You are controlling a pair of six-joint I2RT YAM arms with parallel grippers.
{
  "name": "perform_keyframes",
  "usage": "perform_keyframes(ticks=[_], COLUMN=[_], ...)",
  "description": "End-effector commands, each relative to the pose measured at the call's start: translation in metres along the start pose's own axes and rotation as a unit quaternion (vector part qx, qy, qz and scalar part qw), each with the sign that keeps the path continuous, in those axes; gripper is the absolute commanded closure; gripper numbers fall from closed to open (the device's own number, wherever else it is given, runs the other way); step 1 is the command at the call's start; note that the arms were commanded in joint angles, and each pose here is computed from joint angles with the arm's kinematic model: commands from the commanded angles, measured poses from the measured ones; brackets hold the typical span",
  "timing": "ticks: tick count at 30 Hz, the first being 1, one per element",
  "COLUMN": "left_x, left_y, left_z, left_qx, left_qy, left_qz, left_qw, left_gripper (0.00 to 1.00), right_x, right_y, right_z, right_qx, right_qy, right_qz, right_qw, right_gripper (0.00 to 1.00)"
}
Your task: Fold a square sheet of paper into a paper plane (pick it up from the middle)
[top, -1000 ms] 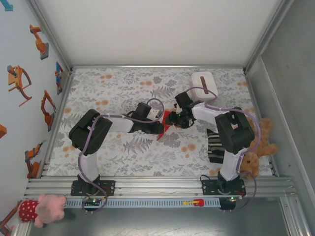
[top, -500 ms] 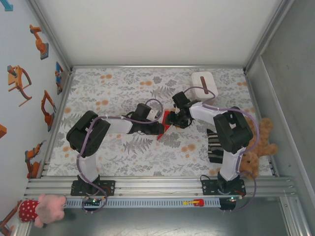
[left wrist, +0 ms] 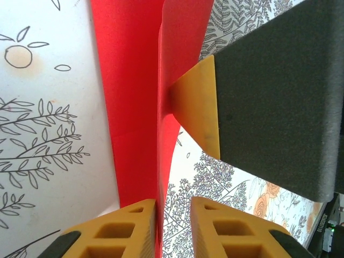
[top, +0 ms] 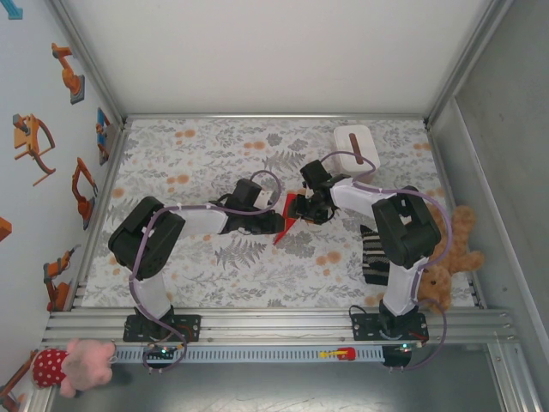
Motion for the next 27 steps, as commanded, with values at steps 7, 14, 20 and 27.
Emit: perform_keyframes(ticks=[7,14,20,27], left_x=[0.008,0.012,0.014,0.017], left_y=[0.002,0.003,0.003,0.003], left_z=[-0.009,-0.013,-0.013,-0.016], left_qx=[-0.014,-0.013,-0.012,-0.006], left_qy=[0.016,0.024,0.026,0.037], left_qz=[-0.004,-0.004,-0.006,-0.002], left_qw=[1.000,1.000,1.000,0.999], left_gripper=[0.83,0.88,0.90,0.93], right_x=[0.044,0.035,0.017,0.007], right_y=[-0.051,-0.042,-0.032,-0.032], right_z=[-0.017,-0.016,-0.013,-0.015], right_qx=[0.020,0.009,-0.019,-0.039], right_qy=[0.020,0.012,-0.005,-0.004], right_qz=[-0.081,-0.048,0.004,0.055], right_qw=[0.996,0.999,1.000,0.998], right_gripper=[0.44,0.44,0.42,0.39])
Point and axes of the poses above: each hand's point on the last joint's axis, 136 mm out from that joint toward the fingers, its own x axis out along the fingers, its own y axis along the line the jaws close on, z = x × y, the point moved 3 cm from there along -x, back along the fingers, and after that the axes turned 10 degrees about x, right-handed, at the moved point
